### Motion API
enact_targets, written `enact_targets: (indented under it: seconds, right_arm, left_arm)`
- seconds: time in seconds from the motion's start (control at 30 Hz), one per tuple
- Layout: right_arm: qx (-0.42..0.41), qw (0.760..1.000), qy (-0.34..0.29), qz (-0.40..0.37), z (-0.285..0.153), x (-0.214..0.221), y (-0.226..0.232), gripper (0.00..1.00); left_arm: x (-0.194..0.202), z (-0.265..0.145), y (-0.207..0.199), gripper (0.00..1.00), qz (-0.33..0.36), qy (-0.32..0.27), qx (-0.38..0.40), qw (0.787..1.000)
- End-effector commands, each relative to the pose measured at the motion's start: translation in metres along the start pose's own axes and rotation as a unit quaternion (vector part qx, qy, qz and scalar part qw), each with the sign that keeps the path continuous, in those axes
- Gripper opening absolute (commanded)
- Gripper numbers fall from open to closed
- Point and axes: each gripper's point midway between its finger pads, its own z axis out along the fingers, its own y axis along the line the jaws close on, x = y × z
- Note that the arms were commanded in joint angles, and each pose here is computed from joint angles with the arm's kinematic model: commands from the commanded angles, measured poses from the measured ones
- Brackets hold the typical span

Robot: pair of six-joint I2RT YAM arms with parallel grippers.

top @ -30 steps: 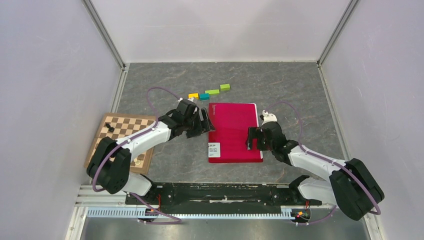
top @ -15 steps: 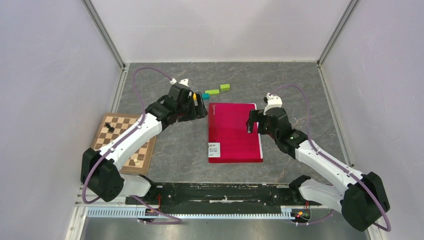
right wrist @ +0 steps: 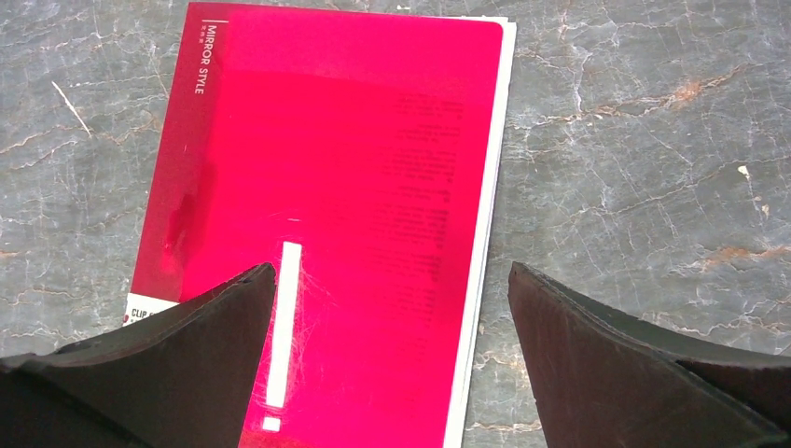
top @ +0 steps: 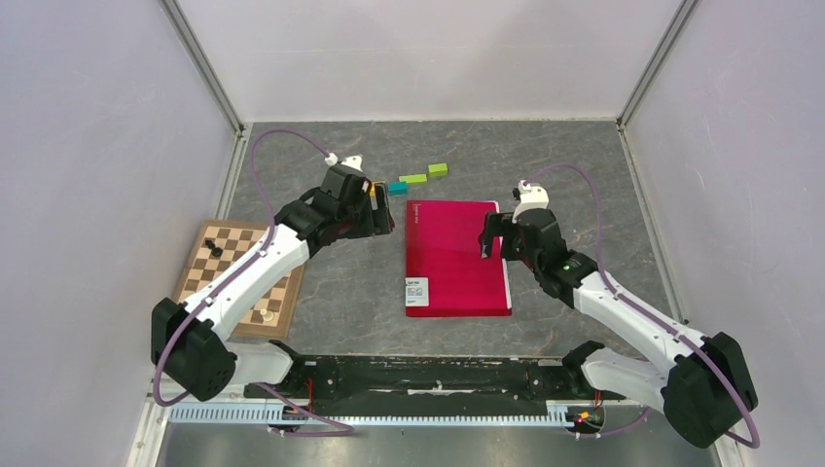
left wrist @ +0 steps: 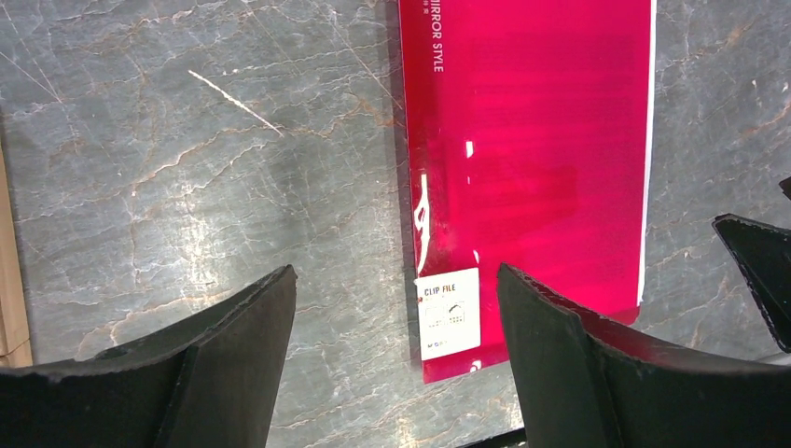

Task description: Put the files into the folder

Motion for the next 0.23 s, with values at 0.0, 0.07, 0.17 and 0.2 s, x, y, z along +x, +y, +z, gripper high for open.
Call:
enact_targets:
  seconds: [0.0, 0.07, 0.17, 0.2]
  right_arm:
    - [-0.008, 0.999, -0.043, 0.006, -0.0018, -0.0318, 0.0076, 0.98]
    - [-0.008, 0.999, -0.041, 0.005, -0.0013, -0.0303, 0.0077, 0.98]
    - [-0.006, 0.999, -0.039, 0.005, -0.0005, -0.0281, 0.0066, 0.98]
    - [-0.006, 0.999, -0.037, 0.005, -0.0002, -0.0268, 0.0062, 0.98]
  left_arm:
    - [-0.0123, -0.0110, 0.0036, 0.85, 0.028, -0.026, -0.002, 0.999]
    - [-0.0127, -0.0116, 0.0034, 0.85, 0.029, -0.028, -0.002, 0.999]
    - [-0.0133, -0.0111, 0.0036, 0.85, 0.028, -0.030, -0.002, 0.999]
    - [-0.0132, -0.0109, 0.0030, 0.86, 0.026, -0.031, -0.001, 0.999]
